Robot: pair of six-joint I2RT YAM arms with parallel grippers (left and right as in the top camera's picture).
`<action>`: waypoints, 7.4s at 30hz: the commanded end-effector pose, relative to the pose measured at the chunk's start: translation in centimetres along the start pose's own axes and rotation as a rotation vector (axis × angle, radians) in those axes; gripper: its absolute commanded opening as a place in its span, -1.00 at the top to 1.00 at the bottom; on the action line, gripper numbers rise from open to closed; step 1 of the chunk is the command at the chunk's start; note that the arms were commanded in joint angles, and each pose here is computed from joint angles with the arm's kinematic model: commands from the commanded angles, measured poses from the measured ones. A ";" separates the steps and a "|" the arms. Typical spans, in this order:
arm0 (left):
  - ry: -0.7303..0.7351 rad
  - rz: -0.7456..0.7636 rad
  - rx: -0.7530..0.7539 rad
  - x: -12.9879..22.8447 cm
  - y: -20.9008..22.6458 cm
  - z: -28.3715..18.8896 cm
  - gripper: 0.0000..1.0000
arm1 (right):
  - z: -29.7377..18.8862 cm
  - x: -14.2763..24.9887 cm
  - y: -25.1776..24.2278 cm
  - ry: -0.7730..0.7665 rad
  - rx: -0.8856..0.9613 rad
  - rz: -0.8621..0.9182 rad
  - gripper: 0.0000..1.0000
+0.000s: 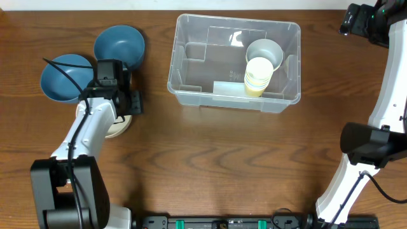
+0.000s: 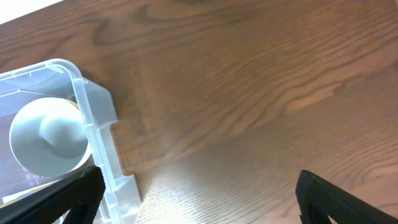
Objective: Pack container
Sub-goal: 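Reach the left gripper to the cream bowl rim and grasp it, then carry the cream bowl into the bin and release it, then move the left gripper to the smaller blue bowl and grasp it, then carry the blue bowl into the bin and set it in the cream bowl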
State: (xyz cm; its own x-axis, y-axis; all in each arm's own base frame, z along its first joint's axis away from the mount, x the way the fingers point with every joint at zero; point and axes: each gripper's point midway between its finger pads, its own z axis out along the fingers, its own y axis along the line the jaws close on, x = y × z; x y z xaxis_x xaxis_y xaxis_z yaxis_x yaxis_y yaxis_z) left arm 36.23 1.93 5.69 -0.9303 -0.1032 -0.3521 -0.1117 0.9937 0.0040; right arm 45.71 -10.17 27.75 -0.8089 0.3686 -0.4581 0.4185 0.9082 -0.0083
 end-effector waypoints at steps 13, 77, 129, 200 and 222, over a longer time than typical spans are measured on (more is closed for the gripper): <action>0.103 -0.003 -0.027 2.2 0.6 3.1 0.58 | -0.4 -0.3 -0.3 -0.017 0.004 0.017 -0.98; -0.618 0.633 0.171 -13.0 -30.5 -13.8 0.88 | -0.4 -0.3 -0.3 -0.015 0.004 0.016 -0.98; -0.610 0.474 0.210 -13.3 -30.0 -14.4 -0.05 | -0.4 -0.3 -0.3 -0.015 0.004 0.016 -0.98; -0.422 0.169 0.013 -19.3 -7.2 -8.0 0.88 | -0.4 -0.3 -0.3 -0.015 0.004 0.016 -0.98; -0.652 0.664 0.288 -12.3 -30.1 -18.6 0.88 | -0.4 -0.3 -0.3 -0.015 0.004 0.016 -0.98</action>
State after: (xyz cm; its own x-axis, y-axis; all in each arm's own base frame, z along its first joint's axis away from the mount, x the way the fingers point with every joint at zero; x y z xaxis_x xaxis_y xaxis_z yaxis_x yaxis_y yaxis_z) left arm 43.79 -27.15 28.29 -0.4082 0.3905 -0.8251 0.5377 0.8333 0.1283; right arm 45.68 -10.17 27.74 -0.8096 0.3687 -0.4567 0.4185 0.9082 -0.0087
